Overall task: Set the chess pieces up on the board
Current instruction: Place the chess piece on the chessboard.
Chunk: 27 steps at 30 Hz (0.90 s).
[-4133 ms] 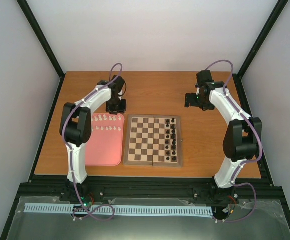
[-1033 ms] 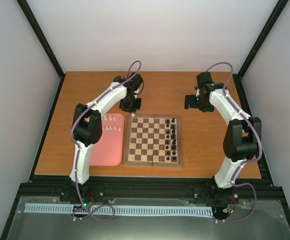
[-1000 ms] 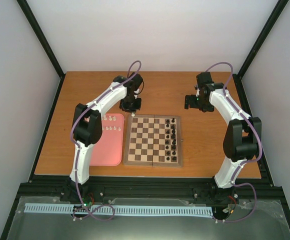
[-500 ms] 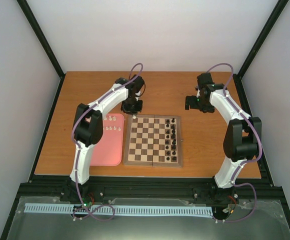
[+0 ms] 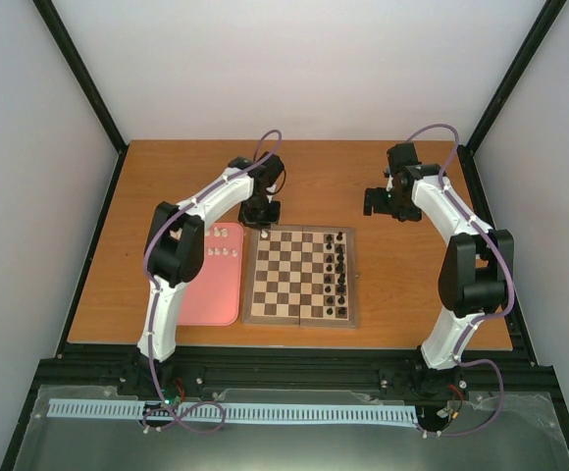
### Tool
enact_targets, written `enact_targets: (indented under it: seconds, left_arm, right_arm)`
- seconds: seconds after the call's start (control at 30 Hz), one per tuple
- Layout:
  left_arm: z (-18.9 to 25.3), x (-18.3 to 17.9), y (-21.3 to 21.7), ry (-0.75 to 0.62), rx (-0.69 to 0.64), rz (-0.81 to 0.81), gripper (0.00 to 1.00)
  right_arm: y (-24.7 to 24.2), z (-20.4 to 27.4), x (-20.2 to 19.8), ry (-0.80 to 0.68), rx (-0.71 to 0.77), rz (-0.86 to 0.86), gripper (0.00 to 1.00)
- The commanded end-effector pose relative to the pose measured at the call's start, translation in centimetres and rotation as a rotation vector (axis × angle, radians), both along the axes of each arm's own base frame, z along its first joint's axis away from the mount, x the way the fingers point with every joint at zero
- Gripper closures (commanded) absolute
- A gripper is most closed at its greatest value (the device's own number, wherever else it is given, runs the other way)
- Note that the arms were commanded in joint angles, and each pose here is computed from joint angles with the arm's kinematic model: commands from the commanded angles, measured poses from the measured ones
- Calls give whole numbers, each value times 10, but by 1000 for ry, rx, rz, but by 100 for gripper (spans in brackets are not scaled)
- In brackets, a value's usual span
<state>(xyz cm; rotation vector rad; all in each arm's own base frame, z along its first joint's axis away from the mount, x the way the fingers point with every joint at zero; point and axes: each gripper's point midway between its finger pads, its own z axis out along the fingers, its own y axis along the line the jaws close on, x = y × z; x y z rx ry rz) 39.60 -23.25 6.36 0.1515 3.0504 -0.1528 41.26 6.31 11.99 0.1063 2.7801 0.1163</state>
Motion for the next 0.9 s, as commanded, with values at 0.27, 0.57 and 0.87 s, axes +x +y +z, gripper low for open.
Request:
enact_targets:
  seconds: [0.27, 0.57, 0.87]
  left_arm:
    - [-10, 2, -4, 1, 8, 5, 97]
    - [-15, 2, -2, 2, 20, 2, 90]
    - [-16, 3, -3, 0, 20, 0, 75]
  right_arm:
    - [-2, 5, -1, -15, 10, 5, 0]
    - [1, 5, -1, -14, 24, 15, 0]
    - [2, 4, -2, -9, 31, 22, 0]
